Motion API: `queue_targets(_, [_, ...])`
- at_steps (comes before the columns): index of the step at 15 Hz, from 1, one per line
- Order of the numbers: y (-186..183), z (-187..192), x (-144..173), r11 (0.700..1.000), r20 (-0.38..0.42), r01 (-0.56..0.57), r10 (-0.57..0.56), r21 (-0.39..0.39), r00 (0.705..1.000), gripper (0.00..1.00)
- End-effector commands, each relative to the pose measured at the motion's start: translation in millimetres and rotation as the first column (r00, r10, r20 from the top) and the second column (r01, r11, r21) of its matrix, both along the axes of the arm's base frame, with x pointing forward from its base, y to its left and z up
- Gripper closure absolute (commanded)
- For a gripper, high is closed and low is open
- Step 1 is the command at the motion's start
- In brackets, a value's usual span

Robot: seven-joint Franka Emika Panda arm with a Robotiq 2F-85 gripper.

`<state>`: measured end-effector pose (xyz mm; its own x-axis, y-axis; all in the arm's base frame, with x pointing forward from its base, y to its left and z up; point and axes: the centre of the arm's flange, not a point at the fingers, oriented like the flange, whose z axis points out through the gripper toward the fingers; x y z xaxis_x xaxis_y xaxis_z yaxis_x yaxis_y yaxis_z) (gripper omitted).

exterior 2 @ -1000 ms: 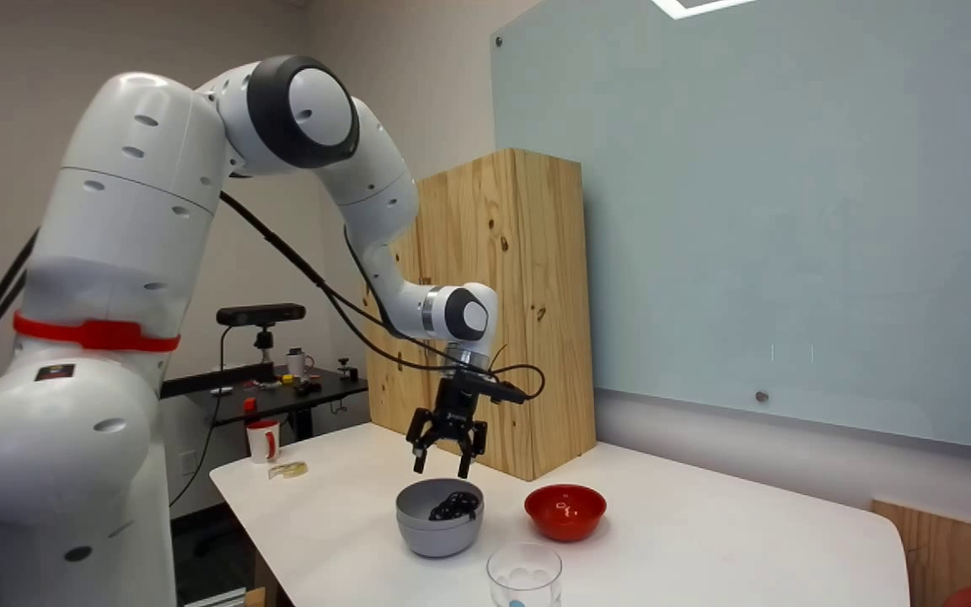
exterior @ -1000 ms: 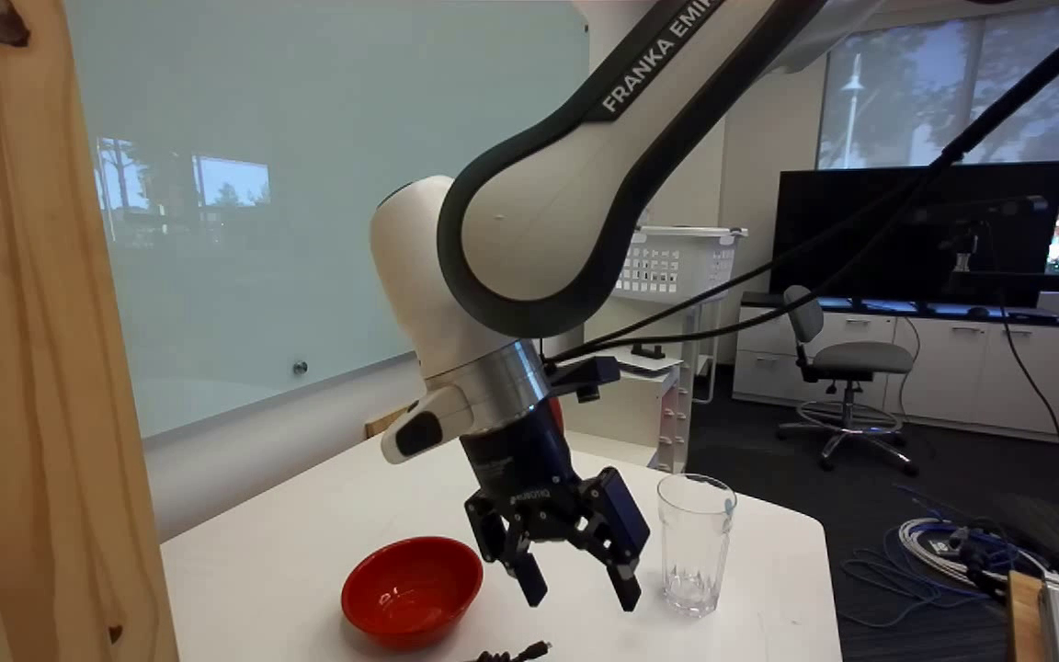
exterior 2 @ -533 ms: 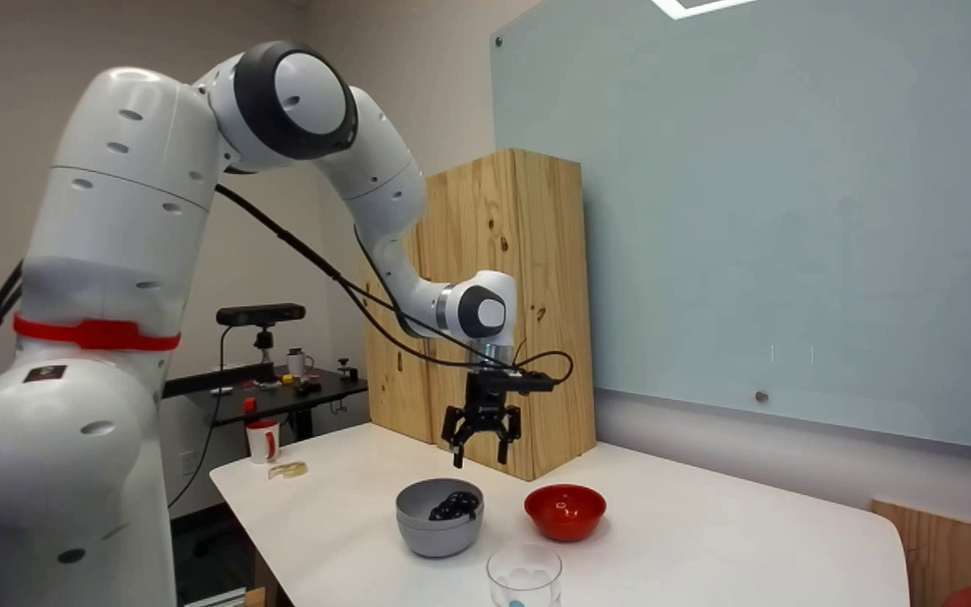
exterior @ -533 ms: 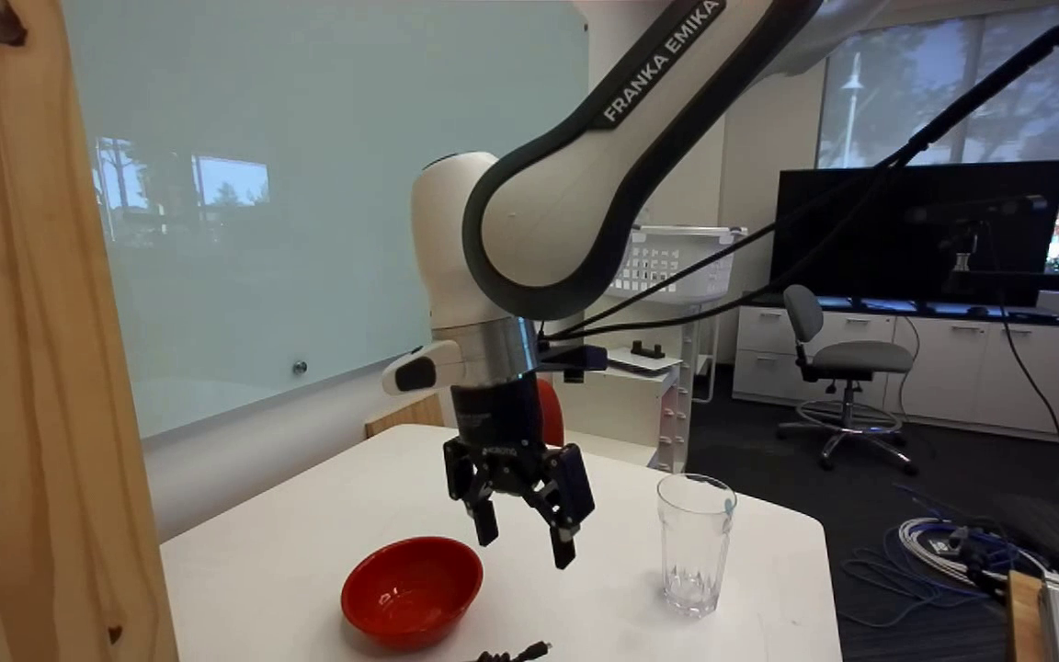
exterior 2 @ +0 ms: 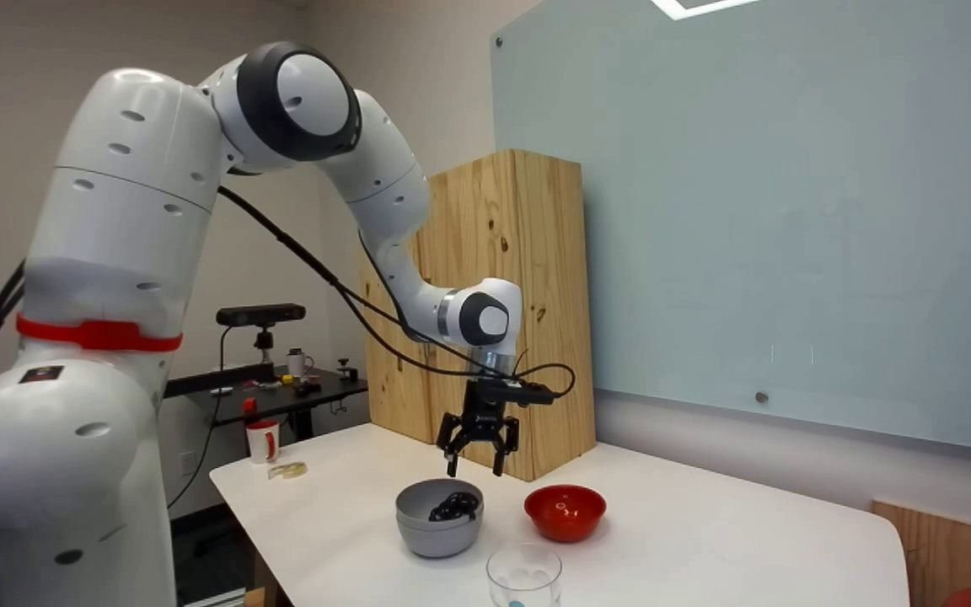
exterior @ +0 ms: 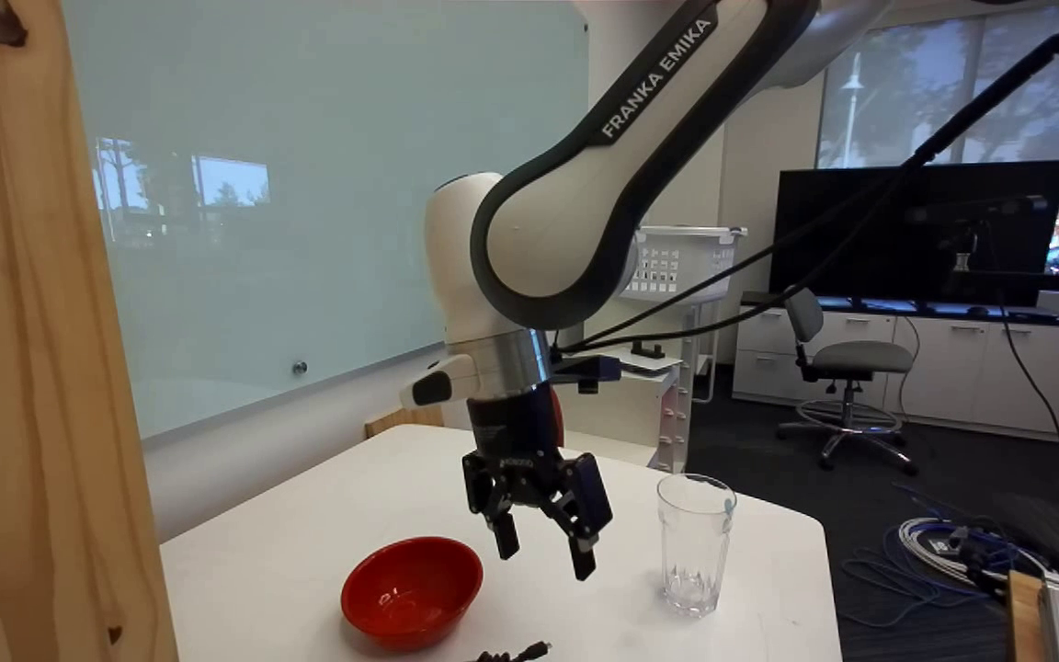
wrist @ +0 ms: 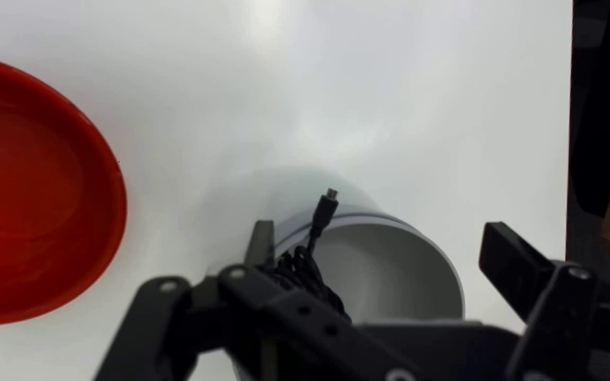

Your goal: Remove the black cable from the grey bowl and put it on the table

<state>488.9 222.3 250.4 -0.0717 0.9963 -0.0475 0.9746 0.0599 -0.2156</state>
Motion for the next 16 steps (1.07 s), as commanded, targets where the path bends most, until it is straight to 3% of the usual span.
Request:
queue_targets(1, [0.0, 0.0, 0.0, 1.000, 0.000, 0.000, 0.000, 0.000, 1.000, 0.00])
queue_targets(3, [0.1, 0.0, -0.1, 1.000, -0.001, 0.000, 0.000, 0.000, 1.000, 0.00])
queue_targets(5, [8.1, -8.2, 3.1, 1.000, 0.079, 0.004, -0.005, 0.022, 0.997, 0.00])
queue_targets(10, [42.7, -29.4, 11.2, 0.987, 0.235, -0.013, -0.025, 0.158, 0.972, 0.00])
queue_targets(12, [53.1, -36.7, 10.5, 0.982, 0.238, 0.007, -0.053, 0.187, 0.970, 0.00])
queue_targets(16, [58.1, -33.9, 4.7, 0.979, 0.166, 0.037, -0.072, 0.201, 0.983, 0.00])
